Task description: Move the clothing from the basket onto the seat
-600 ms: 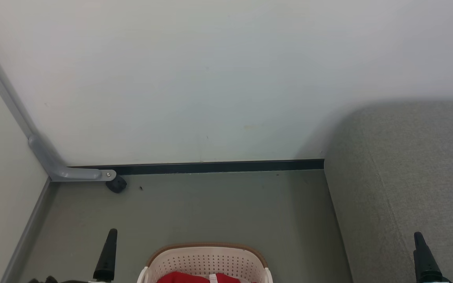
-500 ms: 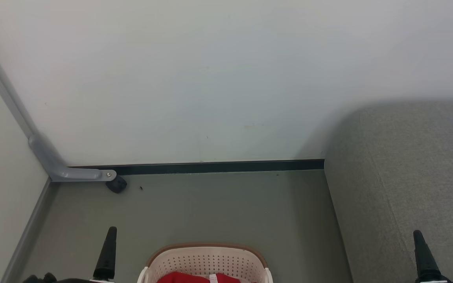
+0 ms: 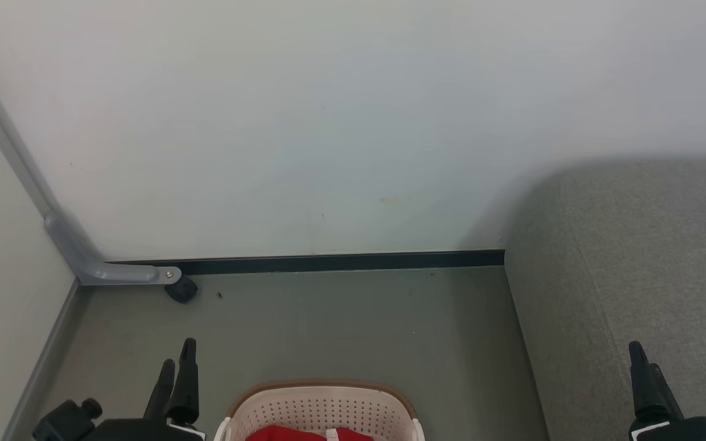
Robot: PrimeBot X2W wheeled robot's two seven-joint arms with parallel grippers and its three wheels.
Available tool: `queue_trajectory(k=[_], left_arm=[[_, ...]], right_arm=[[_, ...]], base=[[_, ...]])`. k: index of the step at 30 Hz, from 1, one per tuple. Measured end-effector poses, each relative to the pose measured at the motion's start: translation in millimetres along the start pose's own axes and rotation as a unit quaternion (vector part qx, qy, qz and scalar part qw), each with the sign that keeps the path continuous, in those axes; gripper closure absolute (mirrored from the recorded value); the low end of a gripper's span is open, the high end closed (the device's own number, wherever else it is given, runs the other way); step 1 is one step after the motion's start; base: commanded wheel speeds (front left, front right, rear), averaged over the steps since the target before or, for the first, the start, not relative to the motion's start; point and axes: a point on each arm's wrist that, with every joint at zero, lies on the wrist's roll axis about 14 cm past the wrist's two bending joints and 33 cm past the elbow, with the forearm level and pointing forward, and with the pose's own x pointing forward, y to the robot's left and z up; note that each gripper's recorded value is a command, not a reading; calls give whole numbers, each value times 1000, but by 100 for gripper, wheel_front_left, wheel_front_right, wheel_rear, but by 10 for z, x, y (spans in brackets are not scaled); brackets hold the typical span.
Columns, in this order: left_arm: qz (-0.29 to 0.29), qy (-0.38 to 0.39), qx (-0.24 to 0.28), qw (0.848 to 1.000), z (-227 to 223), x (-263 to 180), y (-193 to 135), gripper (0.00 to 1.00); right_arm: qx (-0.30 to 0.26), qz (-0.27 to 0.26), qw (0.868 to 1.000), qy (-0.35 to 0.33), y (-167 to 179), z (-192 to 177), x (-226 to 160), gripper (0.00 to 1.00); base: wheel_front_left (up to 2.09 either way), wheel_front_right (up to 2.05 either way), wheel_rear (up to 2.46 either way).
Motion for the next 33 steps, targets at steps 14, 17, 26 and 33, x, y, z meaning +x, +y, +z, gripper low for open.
queue_trajectory(k=[14,17,26,33], left_arm=[[-26,7,157,987,-73,24,-150,0],[-25,6,185,982,-91,22,-144,0],[-20,11,255,967,-171,27,-87,0],[-9,15,295,955,-210,16,6,0]], right_arm=[[-147,20,989,8,89,-46,17,0],[-179,21,984,13,72,-82,8,0],[-264,26,964,24,39,-176,-14,0],[-314,30,949,20,37,-158,9,0]], base=[[0,0,0],[0,0,0],[0,0,0],[0,0,0]])
